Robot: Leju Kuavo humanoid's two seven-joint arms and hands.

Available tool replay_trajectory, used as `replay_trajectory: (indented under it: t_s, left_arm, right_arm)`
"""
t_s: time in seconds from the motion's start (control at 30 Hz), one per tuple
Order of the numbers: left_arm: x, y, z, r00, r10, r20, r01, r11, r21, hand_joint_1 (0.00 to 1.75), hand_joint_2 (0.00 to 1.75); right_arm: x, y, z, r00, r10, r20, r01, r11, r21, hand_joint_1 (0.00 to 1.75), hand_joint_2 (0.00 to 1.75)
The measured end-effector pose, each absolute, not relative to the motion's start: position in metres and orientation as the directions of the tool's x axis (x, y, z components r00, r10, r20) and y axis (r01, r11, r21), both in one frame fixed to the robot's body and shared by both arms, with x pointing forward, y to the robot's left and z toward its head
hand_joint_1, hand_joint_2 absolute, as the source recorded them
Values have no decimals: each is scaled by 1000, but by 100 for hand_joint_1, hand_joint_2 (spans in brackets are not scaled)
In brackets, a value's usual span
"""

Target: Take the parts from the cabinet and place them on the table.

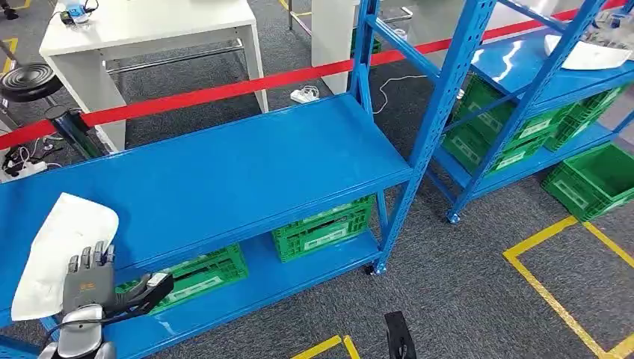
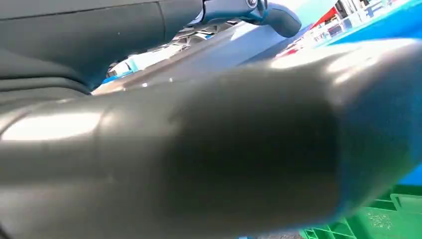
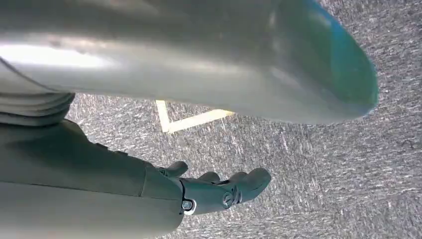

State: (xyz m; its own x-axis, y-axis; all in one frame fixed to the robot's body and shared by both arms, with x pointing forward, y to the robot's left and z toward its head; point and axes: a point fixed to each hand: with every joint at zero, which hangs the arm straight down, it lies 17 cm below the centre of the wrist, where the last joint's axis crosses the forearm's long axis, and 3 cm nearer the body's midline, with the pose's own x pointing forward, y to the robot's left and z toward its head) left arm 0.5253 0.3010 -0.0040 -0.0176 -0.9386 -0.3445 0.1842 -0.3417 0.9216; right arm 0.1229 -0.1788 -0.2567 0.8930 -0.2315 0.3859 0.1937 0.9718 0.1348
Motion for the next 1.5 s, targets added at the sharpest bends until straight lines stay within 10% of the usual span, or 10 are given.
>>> replay_trajectory:
  t_s: [1.5]
  left_arm:
    - [537, 281, 44, 62, -954, -292, -24, -294, 956, 0, 0]
  right_arm:
    - [123, -179, -257, 893, -236, 384, 199, 971, 134, 0, 0]
